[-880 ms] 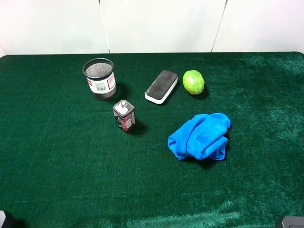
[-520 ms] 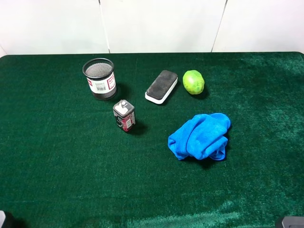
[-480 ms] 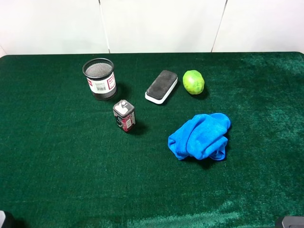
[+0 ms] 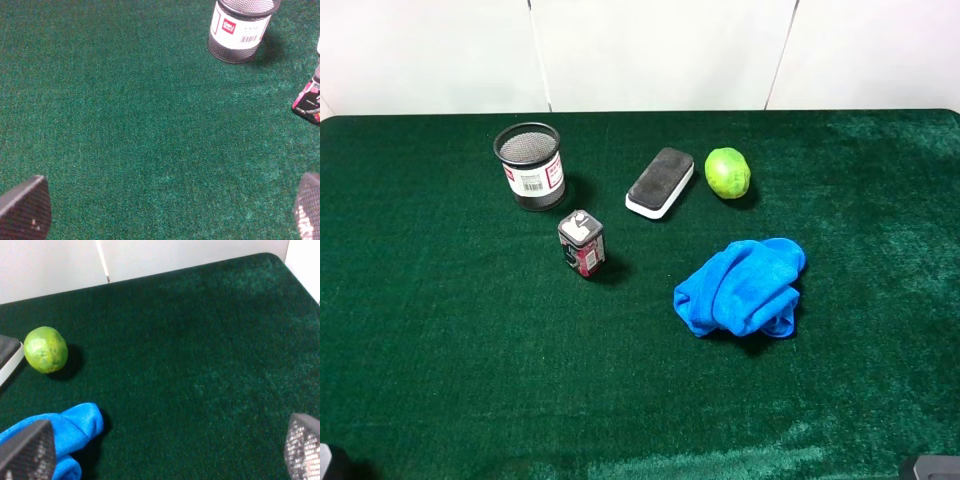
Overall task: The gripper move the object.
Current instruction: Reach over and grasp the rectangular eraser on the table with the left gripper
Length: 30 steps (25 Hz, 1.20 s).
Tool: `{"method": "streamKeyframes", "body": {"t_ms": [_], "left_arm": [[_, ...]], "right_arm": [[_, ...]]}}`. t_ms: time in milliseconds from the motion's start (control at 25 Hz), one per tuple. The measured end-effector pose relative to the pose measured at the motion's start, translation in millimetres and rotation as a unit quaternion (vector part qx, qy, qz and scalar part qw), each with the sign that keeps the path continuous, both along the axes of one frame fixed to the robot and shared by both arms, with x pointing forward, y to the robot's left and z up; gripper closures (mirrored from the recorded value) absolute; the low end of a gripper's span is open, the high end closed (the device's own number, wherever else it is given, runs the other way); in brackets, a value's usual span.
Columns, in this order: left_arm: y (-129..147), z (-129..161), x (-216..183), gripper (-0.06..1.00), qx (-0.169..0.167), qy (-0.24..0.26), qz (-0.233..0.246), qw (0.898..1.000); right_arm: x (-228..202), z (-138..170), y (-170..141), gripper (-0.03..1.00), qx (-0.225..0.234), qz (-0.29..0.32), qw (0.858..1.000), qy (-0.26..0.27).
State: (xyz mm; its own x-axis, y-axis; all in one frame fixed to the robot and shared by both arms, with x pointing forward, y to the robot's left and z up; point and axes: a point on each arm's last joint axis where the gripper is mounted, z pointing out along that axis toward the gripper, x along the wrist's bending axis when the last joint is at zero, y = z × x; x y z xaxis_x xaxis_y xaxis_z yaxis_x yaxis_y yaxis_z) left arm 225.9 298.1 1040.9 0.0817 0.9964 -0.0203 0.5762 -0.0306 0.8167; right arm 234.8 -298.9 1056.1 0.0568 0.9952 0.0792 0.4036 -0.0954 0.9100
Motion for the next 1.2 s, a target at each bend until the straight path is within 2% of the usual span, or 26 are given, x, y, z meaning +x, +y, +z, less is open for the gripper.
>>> {"method": "streamKeyframes", "body": {"t_ms": [240, 480, 680, 880, 1080, 1200], "left_arm": [[0.1, 5.6, -1.7, -0.05, -0.001, -0.013, 0.000, 1.000], [-0.3, 31.2, 6.9, -0.03, 0.010, -0.001, -0.007, 1.000], [-1.2, 53.6, 28.8, -0.03, 0.021, 0.037, -0.015, 0.999], [-2.7, 63.5, 55.3, -0.03, 0.021, 0.084, -0.017, 0.996], [-6.5, 65.0, 84.9, -0.03, 0.010, 0.142, -0.025, 0.990], [-9.8, 62.4, 107.7, -0.03, -0.002, 0.185, -0.030, 0.982]], "right_arm": [[0.0, 0.0, 0.0, 0.27, 0.000, 0.000, 1.000, 0.000], [0.0, 0.0, 0.0, 0.27, 0.000, 0.000, 1.000, 0.000], [0.0, 0.0, 0.0, 0.27, 0.000, 0.000, 1.000, 0.000], [0.0, 0.0, 0.0, 0.27, 0.000, 0.000, 1.000, 0.000], [0.0, -0.1, 0.0, 0.27, 0.000, 0.000, 1.000, 0.001], [0.0, -0.1, 0.0, 0.27, 0.000, 0.000, 1.000, 0.001]]}}
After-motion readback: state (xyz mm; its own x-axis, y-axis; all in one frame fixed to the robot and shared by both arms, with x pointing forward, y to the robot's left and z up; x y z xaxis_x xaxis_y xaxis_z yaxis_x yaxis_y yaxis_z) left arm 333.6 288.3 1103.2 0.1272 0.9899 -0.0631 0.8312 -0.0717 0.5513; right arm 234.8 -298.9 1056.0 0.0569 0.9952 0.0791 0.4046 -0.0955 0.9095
